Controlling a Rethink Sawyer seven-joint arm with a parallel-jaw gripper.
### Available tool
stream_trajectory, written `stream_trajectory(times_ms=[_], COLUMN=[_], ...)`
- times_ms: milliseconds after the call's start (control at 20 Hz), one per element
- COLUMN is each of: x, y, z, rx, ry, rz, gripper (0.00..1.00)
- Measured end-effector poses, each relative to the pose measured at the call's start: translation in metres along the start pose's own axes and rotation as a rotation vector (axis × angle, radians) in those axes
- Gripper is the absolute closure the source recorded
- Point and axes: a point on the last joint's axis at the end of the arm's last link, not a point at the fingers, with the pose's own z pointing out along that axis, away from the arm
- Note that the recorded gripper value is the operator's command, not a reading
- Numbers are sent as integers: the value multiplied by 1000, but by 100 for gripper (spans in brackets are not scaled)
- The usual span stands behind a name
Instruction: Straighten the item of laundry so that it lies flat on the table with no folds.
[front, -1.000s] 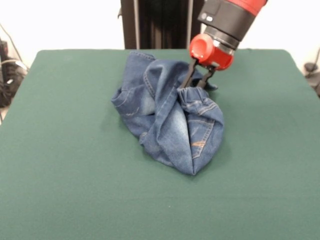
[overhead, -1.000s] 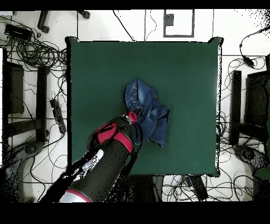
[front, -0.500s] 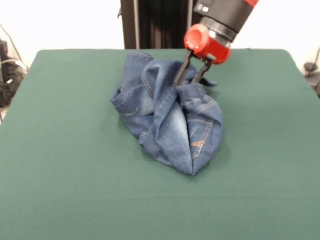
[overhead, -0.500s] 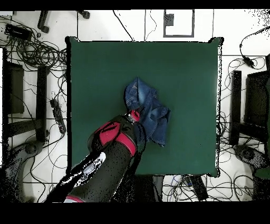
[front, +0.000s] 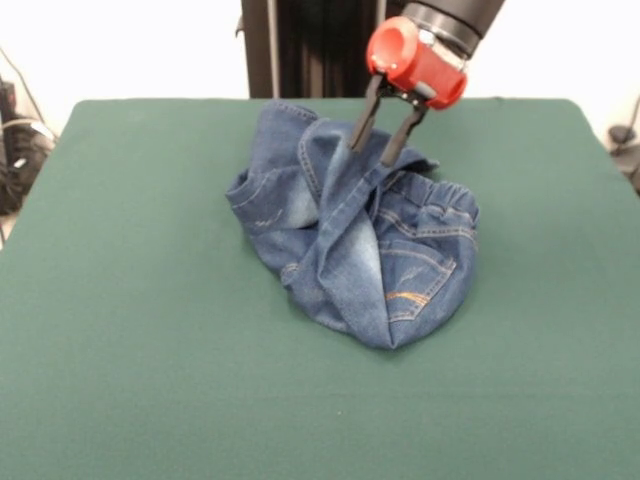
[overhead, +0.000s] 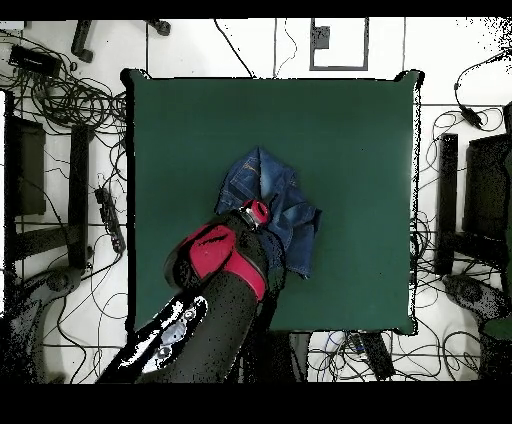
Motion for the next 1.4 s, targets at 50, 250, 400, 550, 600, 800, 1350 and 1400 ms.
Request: stream_trajectory(times_ms=[50, 250, 400, 550, 600, 800, 1350, 1400], x=[-1, 0, 1, 2, 2, 14, 26, 25], y=[0, 0, -2, -4, -5, -12, 9, 11], z=[0, 1, 10, 21, 25, 58, 72, 70], rx=[0, -1, -35, -89, -106, -264, -507, -523], ry=[-1, 0, 2, 1, 1, 6, -39, -47], rz=[1, 1, 41, 101, 120, 285, 388, 389], gripper=[0, 0, 0, 0, 0, 0, 0, 0])
